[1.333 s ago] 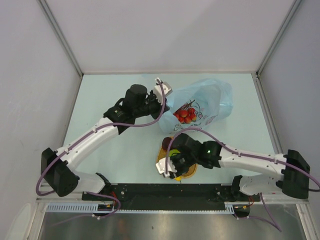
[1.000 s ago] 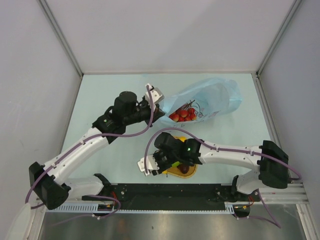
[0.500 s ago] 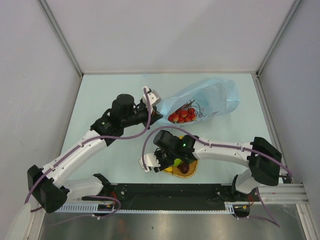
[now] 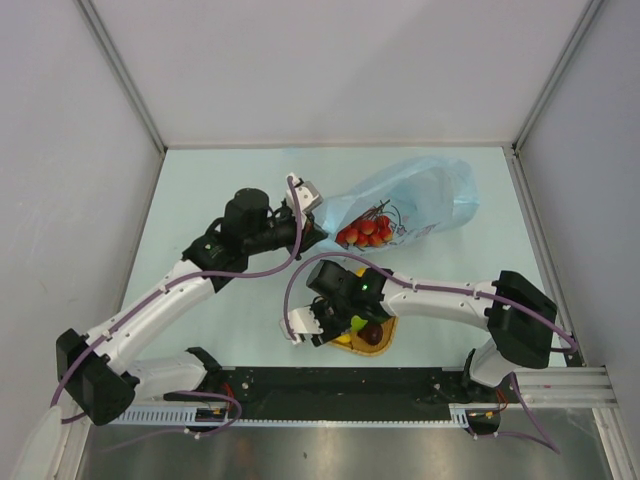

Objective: Take the fake fruits out of the plastic bag
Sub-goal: Place the fake fruit on the plate.

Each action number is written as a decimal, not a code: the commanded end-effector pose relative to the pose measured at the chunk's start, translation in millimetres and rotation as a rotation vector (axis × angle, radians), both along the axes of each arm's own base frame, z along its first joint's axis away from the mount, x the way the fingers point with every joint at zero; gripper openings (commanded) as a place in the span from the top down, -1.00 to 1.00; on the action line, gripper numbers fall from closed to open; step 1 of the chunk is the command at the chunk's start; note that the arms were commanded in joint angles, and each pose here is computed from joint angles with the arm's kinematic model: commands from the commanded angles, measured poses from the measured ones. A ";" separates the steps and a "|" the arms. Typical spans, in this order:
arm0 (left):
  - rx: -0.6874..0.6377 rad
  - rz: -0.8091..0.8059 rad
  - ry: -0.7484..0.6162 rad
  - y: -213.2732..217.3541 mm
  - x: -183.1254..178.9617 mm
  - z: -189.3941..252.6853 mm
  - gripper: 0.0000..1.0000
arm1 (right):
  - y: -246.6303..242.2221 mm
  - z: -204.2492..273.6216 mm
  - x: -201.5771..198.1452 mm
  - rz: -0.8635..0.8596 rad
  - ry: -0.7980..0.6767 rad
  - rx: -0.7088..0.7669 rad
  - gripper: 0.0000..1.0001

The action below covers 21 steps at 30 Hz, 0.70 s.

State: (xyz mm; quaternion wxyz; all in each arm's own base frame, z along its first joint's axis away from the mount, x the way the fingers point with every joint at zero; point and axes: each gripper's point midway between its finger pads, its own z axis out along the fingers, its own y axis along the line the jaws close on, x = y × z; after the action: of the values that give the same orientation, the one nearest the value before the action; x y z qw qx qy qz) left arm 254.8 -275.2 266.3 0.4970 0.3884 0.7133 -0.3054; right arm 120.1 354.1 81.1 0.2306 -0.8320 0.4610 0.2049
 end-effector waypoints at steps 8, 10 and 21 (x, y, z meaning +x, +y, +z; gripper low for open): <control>-0.045 -0.033 0.000 -6.7 -1.9 7.3 0.99 | 14.7 20.5 4.6 -0.051 0.033 0.073 -0.25; -0.046 -0.034 0.000 -7.1 -1.8 8.1 0.99 | 14.2 21.6 5.0 -0.063 0.043 0.075 -0.29; -0.014 -0.041 -0.007 -5.1 -0.9 8.8 0.99 | 26.8 86.5 -4.4 -0.146 0.283 0.208 -0.32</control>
State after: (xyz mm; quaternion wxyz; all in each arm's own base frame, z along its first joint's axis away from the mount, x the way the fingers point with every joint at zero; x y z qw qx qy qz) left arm 250.5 -278.7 262.3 0.4859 0.3940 0.7123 -0.3183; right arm 120.0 357.4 95.0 0.2210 -0.7856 0.5150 0.2622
